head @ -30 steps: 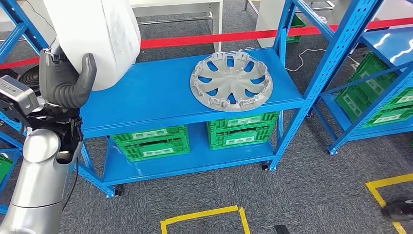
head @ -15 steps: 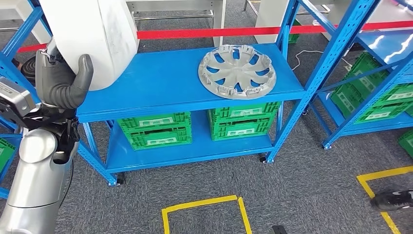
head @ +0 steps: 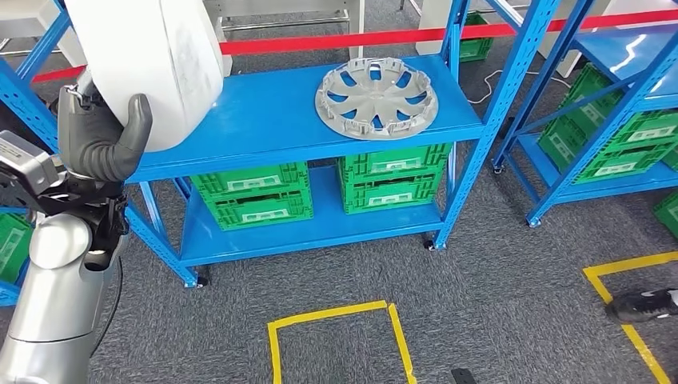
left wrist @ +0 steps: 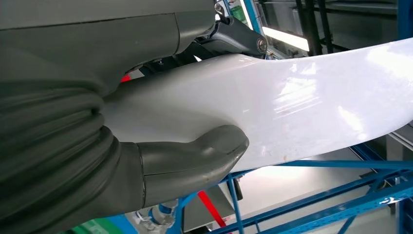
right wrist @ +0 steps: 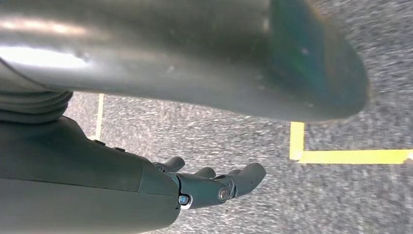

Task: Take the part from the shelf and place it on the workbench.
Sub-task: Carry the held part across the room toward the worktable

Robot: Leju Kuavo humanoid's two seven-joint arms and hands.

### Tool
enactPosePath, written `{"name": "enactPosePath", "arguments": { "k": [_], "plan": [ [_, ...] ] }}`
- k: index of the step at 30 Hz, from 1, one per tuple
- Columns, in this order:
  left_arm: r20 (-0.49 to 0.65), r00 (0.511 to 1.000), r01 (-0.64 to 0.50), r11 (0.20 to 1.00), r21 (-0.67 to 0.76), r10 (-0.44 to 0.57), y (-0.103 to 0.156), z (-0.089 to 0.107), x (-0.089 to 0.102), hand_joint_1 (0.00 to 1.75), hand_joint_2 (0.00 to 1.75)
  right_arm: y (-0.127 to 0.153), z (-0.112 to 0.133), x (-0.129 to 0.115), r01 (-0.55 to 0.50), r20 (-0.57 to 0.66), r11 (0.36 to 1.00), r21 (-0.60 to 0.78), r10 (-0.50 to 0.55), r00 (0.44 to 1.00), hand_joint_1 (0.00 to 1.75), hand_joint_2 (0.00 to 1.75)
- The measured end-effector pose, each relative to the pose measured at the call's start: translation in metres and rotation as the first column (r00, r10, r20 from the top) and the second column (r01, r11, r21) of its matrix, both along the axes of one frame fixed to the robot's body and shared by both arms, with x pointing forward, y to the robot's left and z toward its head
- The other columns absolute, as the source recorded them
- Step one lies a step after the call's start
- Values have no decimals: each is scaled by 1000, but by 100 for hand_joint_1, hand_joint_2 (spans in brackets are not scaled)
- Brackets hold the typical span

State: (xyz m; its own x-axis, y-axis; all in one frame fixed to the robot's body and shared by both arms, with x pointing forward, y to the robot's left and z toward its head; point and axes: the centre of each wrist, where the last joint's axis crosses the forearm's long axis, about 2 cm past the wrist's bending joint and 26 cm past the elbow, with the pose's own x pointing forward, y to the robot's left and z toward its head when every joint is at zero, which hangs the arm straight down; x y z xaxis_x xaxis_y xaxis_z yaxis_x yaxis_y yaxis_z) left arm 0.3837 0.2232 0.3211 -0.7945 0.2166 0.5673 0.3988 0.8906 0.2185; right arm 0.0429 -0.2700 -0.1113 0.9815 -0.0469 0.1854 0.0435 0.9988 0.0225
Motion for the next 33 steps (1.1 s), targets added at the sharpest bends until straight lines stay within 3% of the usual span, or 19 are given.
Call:
{"name": "enactPosePath", "arguments": {
  "k": [33],
  "plan": [
    [-19,1000,-9,1000,19,10,5,-2,18,175,175,0,0,2,7,10,999,32,-8,1000,0,0]
  ]
}}
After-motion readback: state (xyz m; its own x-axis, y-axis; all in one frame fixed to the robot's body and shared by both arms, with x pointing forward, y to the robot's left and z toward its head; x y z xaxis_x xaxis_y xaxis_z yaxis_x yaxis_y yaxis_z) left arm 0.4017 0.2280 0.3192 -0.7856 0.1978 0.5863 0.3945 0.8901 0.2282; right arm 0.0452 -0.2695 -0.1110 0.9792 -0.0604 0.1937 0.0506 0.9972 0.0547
